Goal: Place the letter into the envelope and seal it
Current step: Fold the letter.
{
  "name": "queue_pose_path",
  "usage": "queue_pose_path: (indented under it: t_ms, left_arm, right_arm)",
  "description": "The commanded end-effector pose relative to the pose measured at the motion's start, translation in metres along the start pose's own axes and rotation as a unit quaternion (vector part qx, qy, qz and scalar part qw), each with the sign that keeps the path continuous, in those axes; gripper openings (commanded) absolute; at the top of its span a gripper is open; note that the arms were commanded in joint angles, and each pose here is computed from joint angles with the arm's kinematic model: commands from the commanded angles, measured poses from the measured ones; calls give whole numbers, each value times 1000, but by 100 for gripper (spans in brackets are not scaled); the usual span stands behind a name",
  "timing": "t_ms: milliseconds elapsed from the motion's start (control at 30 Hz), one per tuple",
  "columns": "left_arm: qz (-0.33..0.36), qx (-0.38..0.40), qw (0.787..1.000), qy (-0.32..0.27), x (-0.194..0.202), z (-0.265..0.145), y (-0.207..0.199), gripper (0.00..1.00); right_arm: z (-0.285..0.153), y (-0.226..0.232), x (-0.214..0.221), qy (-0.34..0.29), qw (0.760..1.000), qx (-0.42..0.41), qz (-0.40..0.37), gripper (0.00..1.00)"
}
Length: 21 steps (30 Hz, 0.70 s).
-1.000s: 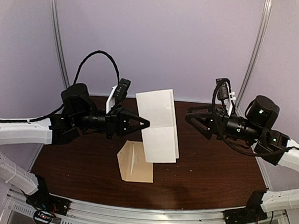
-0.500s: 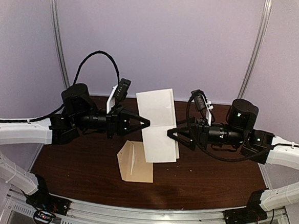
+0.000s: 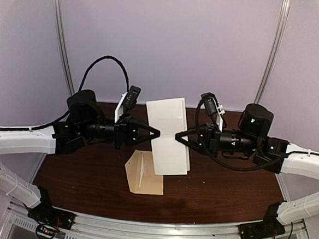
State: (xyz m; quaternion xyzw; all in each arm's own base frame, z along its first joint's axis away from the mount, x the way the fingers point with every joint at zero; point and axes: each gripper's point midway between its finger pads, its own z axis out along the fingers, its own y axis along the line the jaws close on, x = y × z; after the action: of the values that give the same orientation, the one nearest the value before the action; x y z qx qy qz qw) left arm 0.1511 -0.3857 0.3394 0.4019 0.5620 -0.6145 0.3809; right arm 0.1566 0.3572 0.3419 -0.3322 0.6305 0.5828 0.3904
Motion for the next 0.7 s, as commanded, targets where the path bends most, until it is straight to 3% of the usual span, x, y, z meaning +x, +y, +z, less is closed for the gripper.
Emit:
queue_pose_path:
  t_ms: [0, 33, 133, 233, 467, 667]
  left_arm:
    - [17, 9, 1000, -6, -4, 0, -6, 0]
    - [16, 8, 1000, -5, -4, 0, -5, 2]
    - [9, 7, 1000, 1, 1, 1, -3, 36]
    - [-3, 10, 1000, 9, 9, 2, -1, 47]
    - [-26, 16, 999, 20, 25, 4, -4, 41]
    - [-37, 20, 999, 21, 33, 4, -4, 20]
  right_arm:
    - [2, 9, -17, -22, 1000, -11, -11, 10]
    - [1, 8, -18, -26, 1000, -7, -11, 2]
    - [-2, 5, -26, -50, 999, 7, -14, 0]
    - [-9, 6, -36, -83, 996, 11, -17, 0]
    - [-14, 9, -51, -121, 992, 11, -24, 0]
    - [-10, 8, -52, -120, 992, 11, -26, 0]
